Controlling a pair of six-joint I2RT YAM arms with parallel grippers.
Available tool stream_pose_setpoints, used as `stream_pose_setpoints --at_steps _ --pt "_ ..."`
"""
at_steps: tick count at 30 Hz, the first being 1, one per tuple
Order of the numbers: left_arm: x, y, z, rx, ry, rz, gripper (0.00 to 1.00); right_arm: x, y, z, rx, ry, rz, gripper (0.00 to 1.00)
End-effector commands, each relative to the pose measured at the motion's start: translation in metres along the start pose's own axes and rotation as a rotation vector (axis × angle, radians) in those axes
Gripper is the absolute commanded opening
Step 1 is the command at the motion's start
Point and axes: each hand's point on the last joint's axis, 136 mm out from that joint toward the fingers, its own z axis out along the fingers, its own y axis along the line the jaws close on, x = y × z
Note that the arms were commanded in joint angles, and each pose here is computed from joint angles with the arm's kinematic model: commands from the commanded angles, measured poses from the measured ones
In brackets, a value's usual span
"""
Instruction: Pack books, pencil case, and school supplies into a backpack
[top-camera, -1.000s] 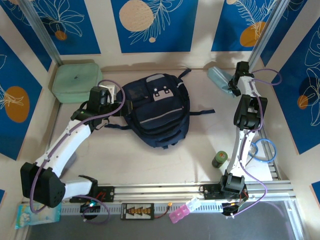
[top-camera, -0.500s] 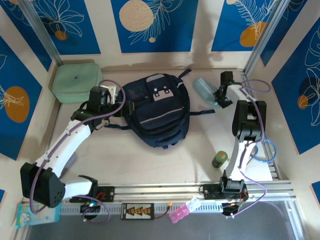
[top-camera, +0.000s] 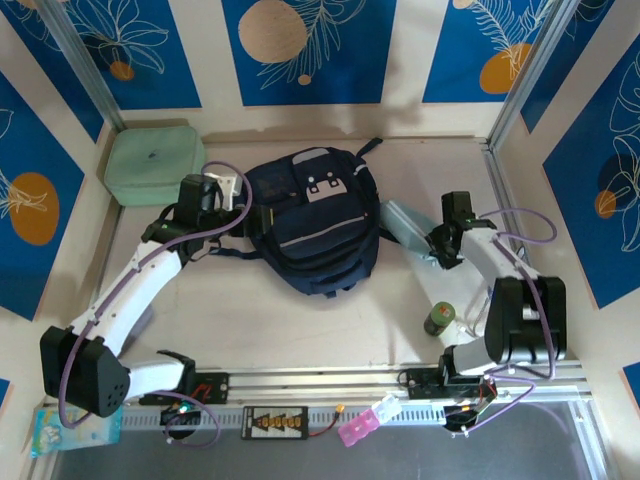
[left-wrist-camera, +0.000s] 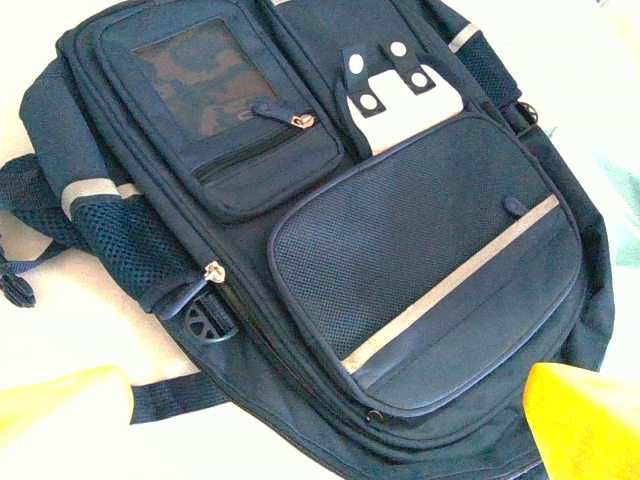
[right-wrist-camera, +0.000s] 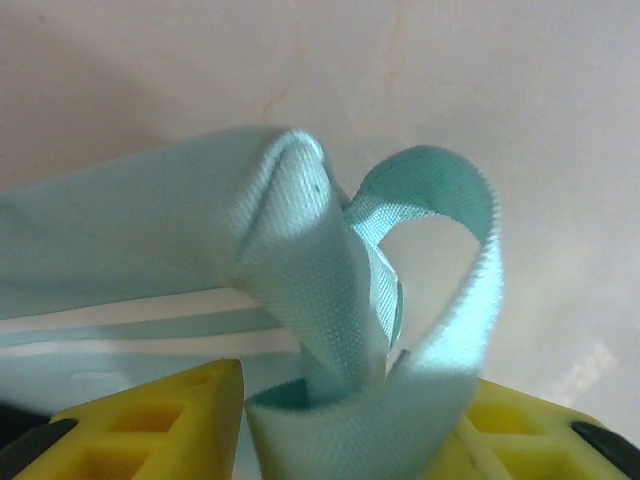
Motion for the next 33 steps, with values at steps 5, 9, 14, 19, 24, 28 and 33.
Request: stream_pose_setpoints --at_steps 5,9,14,19,24,28,33 --pt "-0.013 -0.015 -0.004 0.052 -0.038 0.020 1.00 0.013 -0.002 -0.062 -0.151 -0.019 -0.269 0.70" --pt "-0.018 -0.018 0.000 0.059 -0.043 0.017 1.00 0.015 0.019 -0.082 -0.272 -0.023 -0.395 0.75" --pt "-0.020 -0.023 0.004 0.076 -0.033 0.011 1.00 -0.007 0.041 -0.070 -0.240 0.022 -0.494 0.81" --pt "-0.014 -0.028 0.003 0.103 -0.017 0.011 1.00 -0.036 0.053 -0.049 -0.222 0.073 -0.467 0.84" --pt "-0.012 -0.032 0.003 0.116 -0.005 -0.003 1.00 -0.065 0.060 -0.016 -0.192 0.058 -0.516 0.84" --pt "-0.014 -0.034 0.004 0.114 -0.008 0.002 1.00 -0.066 0.068 0.011 -0.234 0.122 -0.577 0.83" --pt "-0.019 -0.036 0.006 0.106 0.001 0.020 1.00 -0.036 0.061 0.034 -0.277 0.312 -0.659 0.79"
